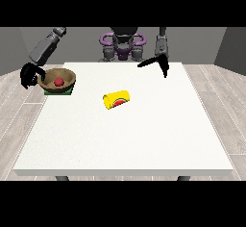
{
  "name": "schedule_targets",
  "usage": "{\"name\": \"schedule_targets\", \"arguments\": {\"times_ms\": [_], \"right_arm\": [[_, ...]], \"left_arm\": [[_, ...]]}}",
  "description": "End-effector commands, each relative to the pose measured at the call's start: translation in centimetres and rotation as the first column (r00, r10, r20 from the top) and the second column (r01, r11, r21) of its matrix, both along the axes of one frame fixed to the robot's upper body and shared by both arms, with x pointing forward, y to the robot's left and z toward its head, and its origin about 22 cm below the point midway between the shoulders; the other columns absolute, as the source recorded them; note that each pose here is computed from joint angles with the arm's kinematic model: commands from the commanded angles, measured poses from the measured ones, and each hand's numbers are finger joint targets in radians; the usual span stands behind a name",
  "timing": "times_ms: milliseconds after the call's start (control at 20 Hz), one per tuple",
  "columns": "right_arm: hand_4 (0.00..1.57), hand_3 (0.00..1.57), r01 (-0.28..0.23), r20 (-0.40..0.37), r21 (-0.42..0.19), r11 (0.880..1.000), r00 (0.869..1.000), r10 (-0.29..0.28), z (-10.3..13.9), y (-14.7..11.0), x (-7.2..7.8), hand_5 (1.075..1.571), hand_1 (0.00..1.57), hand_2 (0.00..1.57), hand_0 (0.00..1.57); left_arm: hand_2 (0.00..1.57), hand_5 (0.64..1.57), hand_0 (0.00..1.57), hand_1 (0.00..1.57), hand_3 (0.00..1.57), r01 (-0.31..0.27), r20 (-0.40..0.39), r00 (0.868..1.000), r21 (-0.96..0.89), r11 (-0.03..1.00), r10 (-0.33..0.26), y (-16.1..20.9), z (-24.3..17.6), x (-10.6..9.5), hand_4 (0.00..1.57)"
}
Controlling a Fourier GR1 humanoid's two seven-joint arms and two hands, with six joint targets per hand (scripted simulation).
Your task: Pick the cup and pour the ball into the bowl, then pick the bowl and place it on the pad
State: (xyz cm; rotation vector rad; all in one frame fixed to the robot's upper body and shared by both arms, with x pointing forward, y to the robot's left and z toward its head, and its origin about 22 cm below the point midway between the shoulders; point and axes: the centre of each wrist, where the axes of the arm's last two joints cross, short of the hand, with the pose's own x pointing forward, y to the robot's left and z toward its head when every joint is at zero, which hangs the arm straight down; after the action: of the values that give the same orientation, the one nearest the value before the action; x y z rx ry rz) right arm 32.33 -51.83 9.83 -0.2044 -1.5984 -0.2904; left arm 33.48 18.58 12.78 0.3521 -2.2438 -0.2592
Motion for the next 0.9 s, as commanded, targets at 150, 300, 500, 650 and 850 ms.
{"name": "schedule_targets", "arguments": {"times_ms": [150,300,500,650,850], "right_arm": [[0.74,0.26,0.015,0.003,0.078,0.997,1.0,-0.015,2.4,-1.6,-0.4,1.57,1.57,1.57,1.57],[0.74,1.08,0.006,-0.119,0.04,0.999,0.993,-0.001,-0.7,0.1,-0.1,1.57,1.57,1.57,1.57],[0.7,0.92,-0.012,-0.143,-0.026,1.0,0.99,0.008,-3.0,0.2,-1.2,1.568,1.57,1.57,1.57],[0.67,1.21,-0.033,-0.135,-0.102,0.994,0.991,0.019,-1.2,-1.0,-1.6,1.558,1.57,1.57,1.57],[0.0,0.87,0.098,-0.124,-0.154,0.983,0.985,-0.118,3.4,-3.5,-2.3,1.539,1.1,1.05,1.1]], "left_arm": [[0.0,1.566,0.0,0.0,0.0,0.03,-0.013,0.999,-0.018,0.999,-0.031,0.7,1.3,-1.3,0.0],[0.0,1.566,0.0,0.0,0.0,-0.001,-0.079,0.997,-0.009,1.0,0.0,0.3,-0.6,-0.7,0.0],[0.0,1.566,0.0,0.0,0.0,0.021,-0.05,0.999,-0.005,1.0,-0.021,1.8,0.5,-1.2,0.0],[0.0,1.565,0.0,0.0,0.0,0.037,-0.013,0.999,-0.038,0.999,-0.037,0.9,1.4,-1.8,0.0],[0.0,1.565,0.0,0.0,0.0,0.004,0.059,0.998,-0.022,1.0,-0.002,1.0,3.2,-1.7,0.0]]}}
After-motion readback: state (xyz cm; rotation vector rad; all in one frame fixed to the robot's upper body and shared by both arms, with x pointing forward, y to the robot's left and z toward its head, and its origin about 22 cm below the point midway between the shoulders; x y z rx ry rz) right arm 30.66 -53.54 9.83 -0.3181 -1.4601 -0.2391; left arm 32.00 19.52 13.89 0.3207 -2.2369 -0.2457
